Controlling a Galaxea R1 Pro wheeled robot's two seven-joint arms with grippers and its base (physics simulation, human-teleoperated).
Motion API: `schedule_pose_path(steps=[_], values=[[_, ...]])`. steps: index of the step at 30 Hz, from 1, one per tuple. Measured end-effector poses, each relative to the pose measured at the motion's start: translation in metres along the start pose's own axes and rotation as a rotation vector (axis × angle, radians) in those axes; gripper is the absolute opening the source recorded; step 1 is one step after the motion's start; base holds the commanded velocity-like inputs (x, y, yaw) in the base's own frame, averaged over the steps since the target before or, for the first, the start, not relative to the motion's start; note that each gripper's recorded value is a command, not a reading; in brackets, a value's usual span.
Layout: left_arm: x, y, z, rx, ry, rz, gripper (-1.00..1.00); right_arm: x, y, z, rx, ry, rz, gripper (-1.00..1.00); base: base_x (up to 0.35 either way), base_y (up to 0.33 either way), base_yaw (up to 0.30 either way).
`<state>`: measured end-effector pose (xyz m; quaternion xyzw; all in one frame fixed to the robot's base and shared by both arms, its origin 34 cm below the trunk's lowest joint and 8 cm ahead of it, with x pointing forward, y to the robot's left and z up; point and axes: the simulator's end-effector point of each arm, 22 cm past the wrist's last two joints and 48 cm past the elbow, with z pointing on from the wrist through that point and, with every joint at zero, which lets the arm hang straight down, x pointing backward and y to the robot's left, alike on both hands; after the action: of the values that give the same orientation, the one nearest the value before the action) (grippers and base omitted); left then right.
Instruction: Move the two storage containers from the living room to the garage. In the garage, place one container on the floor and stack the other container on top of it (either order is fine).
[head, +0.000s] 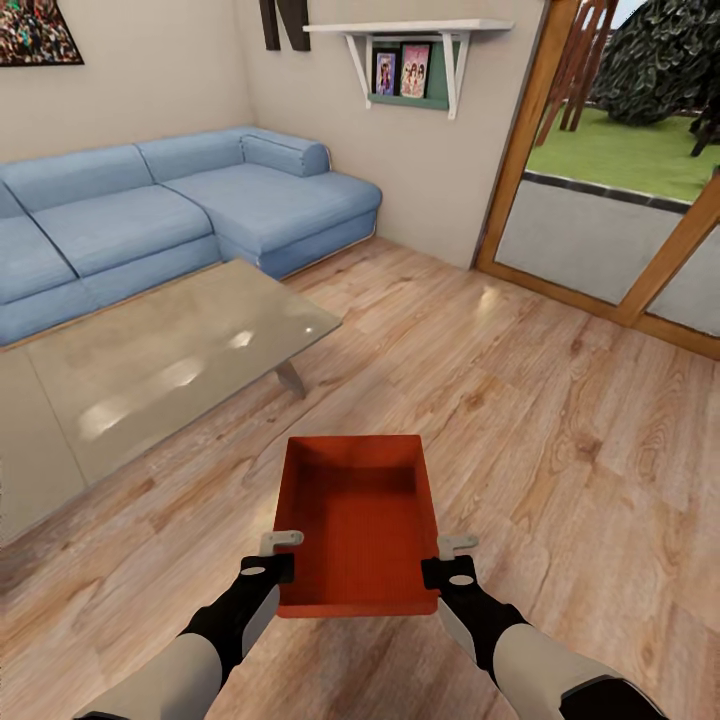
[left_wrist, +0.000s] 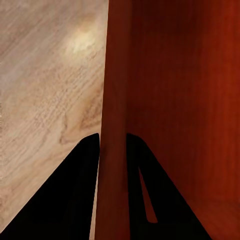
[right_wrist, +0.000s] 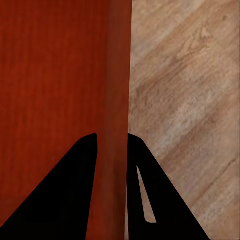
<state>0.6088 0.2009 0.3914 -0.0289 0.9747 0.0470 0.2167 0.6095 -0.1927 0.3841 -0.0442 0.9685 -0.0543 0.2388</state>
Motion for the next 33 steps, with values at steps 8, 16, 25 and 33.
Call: schedule_pose_path(steps=[8,16,25,33], values=[[-0.009,0.001,-0.013,0.0,-0.001,0.002,-1.0,-0.009,-0.002,-0.013,0.0,-0.001,0.002,-1.0,0.0,0.0,0.0],[-0.017,0.002,-0.026,0.0,-0.002,0.003,-1.0,-0.017,-0.004,-0.025,0.0,-0.001,0.003,-1.0,0.0,0.0,0.0],[-0.024,0.003,-0.04,0.0,0.001,-0.001,-1.0,-0.025,-0.006,-0.039,0.0,-0.001,0.003,-1.0,0.0,0.0,0.0],[-0.031,0.004,-0.053,0.001,0.004,-0.005,-1.0,-0.032,-0.008,-0.051,0.0,0.0,0.003,-1.0,0.0,0.0,0.0]])
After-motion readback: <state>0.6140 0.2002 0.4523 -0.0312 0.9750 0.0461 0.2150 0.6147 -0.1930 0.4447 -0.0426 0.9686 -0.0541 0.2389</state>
